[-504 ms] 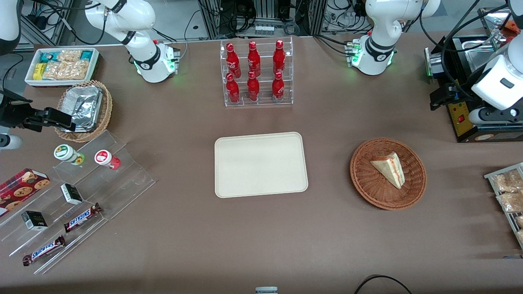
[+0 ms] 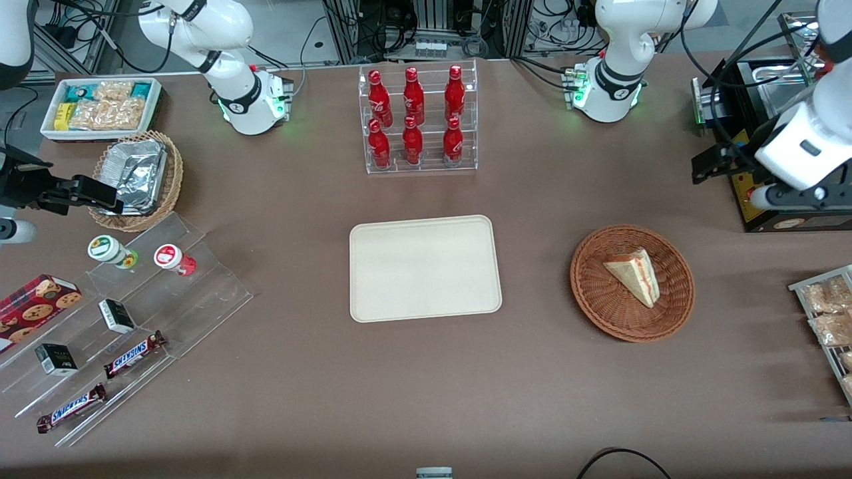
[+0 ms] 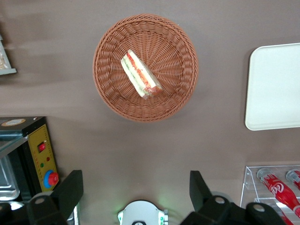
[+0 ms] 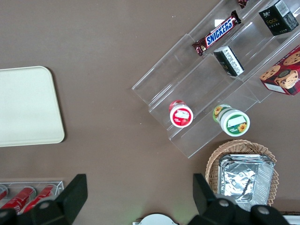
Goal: Place sandwich from basket to tray
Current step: 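Move the left gripper over the wicker basket holding the sandwich, then lower the open left gripper around the wrapped sandwich in the basket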
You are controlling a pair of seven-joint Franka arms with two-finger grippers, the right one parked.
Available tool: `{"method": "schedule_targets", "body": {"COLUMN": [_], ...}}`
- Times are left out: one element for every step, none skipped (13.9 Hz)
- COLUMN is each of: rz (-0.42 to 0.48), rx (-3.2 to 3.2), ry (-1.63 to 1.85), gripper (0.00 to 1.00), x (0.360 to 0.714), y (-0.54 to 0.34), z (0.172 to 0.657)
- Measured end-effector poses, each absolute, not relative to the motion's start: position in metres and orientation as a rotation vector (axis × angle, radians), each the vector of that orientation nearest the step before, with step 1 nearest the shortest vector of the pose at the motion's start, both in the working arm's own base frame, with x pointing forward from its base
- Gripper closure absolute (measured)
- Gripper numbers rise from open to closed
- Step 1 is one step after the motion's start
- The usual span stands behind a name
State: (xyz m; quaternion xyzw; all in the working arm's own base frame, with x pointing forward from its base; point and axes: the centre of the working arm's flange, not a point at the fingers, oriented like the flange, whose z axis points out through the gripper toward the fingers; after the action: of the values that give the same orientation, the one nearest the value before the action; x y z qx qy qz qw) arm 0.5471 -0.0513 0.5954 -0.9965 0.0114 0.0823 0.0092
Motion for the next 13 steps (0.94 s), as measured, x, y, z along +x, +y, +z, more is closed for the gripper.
{"method": "schedule_targets", "body": {"rz": [0.254,0.263,0.283,0.305,0.322,0.334,0.345,0.352,0.355,0.348,0.339,0.332,0.328], "rx": [-3.113,-3.113,-3.110,-3.108,-3.107,-3.106,-3.105,-3.105,-3.105,-3.107,-3.108,-3.109,-3.110], "ry": [0.036,0.037,0.037,0.038,0.038,0.038,0.039,0.039,0.039,0.039,0.039,0.038,0.037], "gripper": [0.00,0.00,0.00,0.00,0.00,0.00,0.00,0.00,0.00,0.00,0.00,0.00,0.00], "x": [0.553,0.558,0.563,0.568,0.573,0.579,0.584,0.589,0.592,0.595,0.595,0.594,0.593], "y": [-0.052,-0.052,-0.053,-0.053,-0.053,-0.054,-0.054,-0.054,-0.055,-0.055,-0.055,-0.055,-0.054], "z": [0.578,0.559,0.539,0.521,0.504,0.489,0.476,0.466,0.457,0.449,0.442,0.434,0.427]}}
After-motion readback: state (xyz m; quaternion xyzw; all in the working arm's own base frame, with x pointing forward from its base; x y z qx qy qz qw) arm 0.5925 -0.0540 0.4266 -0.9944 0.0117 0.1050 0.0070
